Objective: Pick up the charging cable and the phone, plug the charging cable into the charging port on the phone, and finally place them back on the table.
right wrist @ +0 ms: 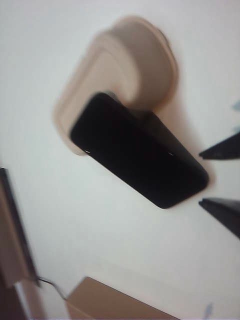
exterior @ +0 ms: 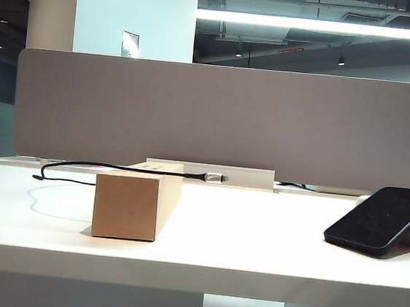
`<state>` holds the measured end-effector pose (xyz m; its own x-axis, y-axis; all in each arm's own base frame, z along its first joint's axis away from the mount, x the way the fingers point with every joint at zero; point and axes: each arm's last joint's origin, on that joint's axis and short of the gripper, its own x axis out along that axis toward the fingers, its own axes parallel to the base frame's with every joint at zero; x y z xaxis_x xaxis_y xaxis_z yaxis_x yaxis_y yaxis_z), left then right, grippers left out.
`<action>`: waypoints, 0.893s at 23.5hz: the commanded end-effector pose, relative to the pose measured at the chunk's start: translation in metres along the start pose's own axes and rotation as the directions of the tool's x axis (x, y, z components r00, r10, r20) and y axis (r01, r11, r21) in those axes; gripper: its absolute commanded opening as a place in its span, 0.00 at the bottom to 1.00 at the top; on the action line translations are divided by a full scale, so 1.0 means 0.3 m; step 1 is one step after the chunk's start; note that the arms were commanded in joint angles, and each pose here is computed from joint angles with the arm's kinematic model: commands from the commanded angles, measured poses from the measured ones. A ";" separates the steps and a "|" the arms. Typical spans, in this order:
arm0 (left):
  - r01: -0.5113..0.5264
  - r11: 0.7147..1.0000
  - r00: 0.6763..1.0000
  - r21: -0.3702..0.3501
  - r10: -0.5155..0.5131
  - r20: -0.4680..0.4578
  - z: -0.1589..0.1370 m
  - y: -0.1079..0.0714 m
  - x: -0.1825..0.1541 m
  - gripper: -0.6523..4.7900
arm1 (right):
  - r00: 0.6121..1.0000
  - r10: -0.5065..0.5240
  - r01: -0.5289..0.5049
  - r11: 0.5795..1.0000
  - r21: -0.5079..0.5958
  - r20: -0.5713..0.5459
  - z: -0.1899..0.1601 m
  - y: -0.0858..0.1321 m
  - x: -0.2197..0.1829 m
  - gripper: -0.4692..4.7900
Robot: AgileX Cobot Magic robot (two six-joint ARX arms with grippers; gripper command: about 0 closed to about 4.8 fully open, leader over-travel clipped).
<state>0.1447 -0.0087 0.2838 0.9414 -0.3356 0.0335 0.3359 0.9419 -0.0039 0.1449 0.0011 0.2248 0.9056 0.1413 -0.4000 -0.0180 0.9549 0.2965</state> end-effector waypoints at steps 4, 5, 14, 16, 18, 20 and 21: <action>0.208 0.977 0.973 -0.050 -0.212 -0.087 0.038 0.018 0.129 0.11 | 0.991 0.078 -0.064 0.990 0.127 -0.108 -0.011 -0.012 0.104 0.57; 0.223 0.973 0.966 -0.061 -0.229 -0.118 0.036 0.015 0.157 0.11 | 0.989 0.073 -0.051 0.985 0.166 -0.131 -0.018 -0.018 0.131 0.67; 0.387 0.920 0.894 -0.065 -0.391 -0.217 0.029 -0.081 0.297 0.35 | 0.966 0.111 -0.036 0.951 0.306 -0.233 -0.083 -0.061 0.311 0.73; 0.411 0.909 0.882 -0.069 -0.416 -0.222 0.037 -0.101 0.313 0.44 | 0.959 0.139 -0.047 0.937 0.347 -0.247 -0.105 -0.072 0.354 0.73; 0.418 0.905 0.876 -0.076 -0.424 -0.232 0.043 -0.113 0.325 0.46 | 0.956 0.159 -0.054 0.922 0.384 -0.246 -0.127 -0.083 0.397 0.73; 0.410 0.909 0.878 -0.075 -0.415 -0.239 0.050 -0.117 0.327 0.46 | 0.954 0.185 -0.074 0.908 0.413 -0.238 -0.147 -0.092 0.433 0.73; 0.409 0.909 0.878 -0.075 -0.415 -0.239 0.052 -0.117 0.327 0.46 | 0.955 0.187 -0.073 0.903 0.424 -0.232 -0.154 -0.096 0.445 0.73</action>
<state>0.2249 -0.0740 0.2984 0.6911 -0.6892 -0.2176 0.6929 0.7174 -0.0718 0.2422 0.0041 0.1237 0.7431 0.3644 -0.5613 0.1116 0.7595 0.6408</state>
